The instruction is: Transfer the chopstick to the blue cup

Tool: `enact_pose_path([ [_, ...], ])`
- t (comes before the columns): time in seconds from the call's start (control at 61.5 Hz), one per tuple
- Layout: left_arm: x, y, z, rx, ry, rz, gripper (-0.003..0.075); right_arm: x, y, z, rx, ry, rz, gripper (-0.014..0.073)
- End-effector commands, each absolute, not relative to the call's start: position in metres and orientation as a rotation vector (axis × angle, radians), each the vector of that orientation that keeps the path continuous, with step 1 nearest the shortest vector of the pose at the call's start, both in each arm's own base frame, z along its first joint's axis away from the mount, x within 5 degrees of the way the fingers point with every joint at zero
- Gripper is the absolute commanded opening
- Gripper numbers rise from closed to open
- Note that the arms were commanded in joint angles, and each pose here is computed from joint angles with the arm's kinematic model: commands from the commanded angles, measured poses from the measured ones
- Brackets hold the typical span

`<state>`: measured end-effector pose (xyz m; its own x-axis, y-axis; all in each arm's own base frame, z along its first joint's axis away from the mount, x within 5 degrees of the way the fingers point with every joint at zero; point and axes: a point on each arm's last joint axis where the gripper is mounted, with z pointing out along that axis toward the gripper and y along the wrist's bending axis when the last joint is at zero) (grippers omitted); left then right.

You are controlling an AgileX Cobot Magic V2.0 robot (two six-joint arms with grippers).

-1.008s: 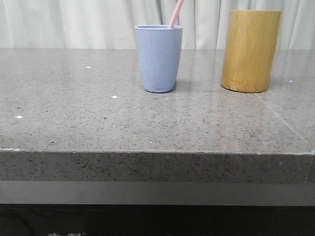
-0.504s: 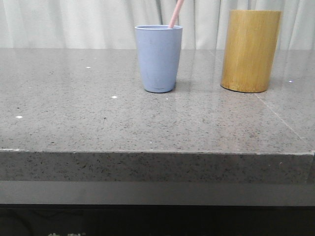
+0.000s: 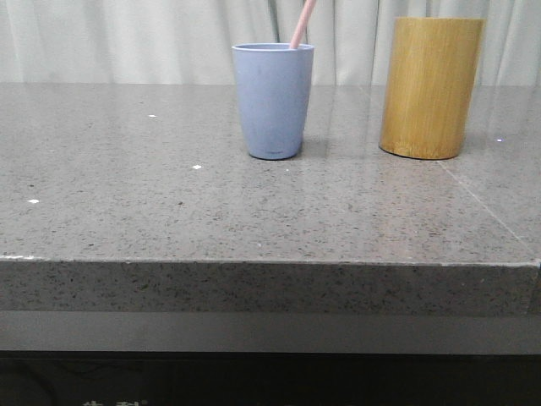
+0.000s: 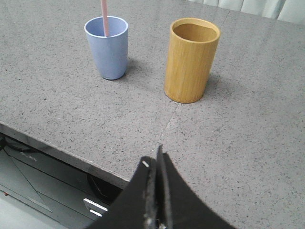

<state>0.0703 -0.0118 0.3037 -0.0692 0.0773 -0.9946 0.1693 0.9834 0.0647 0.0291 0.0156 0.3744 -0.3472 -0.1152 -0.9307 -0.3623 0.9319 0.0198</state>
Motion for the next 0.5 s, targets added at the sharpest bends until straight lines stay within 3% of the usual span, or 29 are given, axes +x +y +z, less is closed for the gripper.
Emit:
enact_pose_path([
  [0.0,0.062,-0.007,0.293,0.127,1.483,-0.045,-0.0019,0.032,0.015,0.386,-0.325,1.847,0.255,-0.0066],
  [0.309,0.053,-0.002,0.222,0.029,1.386,-0.042,-0.0019,0.032,0.015,0.386,-0.325,1.847,0.255,-0.0066],
  [0.488,0.054,-0.002,0.214,0.006,1.413,-0.069,-0.0019,0.032,0.015,0.386,-0.325,1.847,0.255,-0.0066],
])
